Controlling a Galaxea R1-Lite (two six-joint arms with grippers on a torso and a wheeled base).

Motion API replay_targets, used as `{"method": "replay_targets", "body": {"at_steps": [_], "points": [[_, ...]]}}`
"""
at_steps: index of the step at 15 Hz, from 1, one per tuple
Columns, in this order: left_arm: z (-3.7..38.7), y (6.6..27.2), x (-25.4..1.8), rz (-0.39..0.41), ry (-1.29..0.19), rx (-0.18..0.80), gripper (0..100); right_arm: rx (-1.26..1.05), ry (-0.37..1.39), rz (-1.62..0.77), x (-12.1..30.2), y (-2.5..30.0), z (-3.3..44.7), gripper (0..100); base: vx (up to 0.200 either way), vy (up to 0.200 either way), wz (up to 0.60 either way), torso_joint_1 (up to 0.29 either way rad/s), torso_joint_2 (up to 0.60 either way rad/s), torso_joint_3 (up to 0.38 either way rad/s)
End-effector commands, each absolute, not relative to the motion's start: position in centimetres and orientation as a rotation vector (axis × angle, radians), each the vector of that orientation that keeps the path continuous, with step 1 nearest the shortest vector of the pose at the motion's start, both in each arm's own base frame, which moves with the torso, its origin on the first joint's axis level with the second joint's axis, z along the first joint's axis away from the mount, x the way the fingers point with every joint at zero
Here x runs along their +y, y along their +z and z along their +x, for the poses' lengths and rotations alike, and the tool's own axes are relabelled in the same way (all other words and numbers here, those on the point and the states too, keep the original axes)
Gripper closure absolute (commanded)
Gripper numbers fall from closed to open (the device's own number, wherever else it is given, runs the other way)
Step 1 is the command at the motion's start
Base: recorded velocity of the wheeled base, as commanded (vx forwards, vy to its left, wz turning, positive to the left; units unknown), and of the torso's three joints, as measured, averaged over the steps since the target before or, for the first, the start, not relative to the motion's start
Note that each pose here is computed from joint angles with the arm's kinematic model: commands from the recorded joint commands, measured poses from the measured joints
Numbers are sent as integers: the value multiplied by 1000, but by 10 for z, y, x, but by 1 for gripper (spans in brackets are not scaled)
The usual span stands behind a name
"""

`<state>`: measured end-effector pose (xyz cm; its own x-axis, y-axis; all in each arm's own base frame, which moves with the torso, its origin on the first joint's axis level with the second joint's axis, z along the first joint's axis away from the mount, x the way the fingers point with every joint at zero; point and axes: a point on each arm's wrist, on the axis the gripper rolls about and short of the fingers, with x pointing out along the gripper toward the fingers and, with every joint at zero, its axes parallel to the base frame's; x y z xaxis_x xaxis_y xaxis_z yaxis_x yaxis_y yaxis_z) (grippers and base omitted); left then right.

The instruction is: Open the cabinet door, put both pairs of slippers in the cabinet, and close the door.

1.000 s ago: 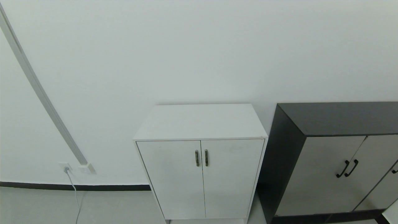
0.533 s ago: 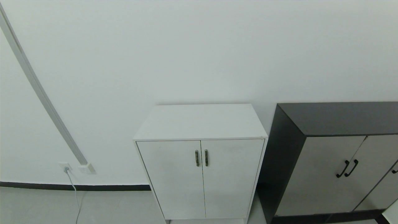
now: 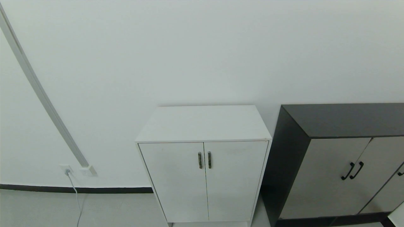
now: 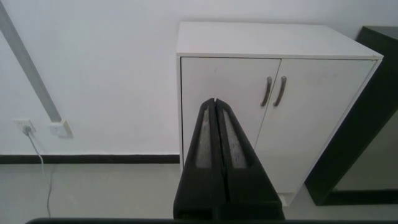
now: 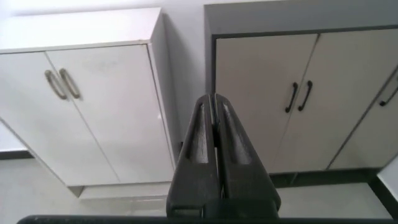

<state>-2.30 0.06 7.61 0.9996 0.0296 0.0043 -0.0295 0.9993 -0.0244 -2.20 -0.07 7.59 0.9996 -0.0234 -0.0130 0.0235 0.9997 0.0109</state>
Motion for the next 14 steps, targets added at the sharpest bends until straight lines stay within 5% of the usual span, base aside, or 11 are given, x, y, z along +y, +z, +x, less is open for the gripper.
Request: {"method": "replay_targets", "body": {"at_steps": [1,14], "points": [[-23,76,1,-25,31,-3,100,0,-44,20,-1,75,-23,100,0,0,0,0,0,0],[-23,76,1,-21,31,-2,100,-11,-92,83,-2,76,-23,100,0,0,0,0,0,0]]}}
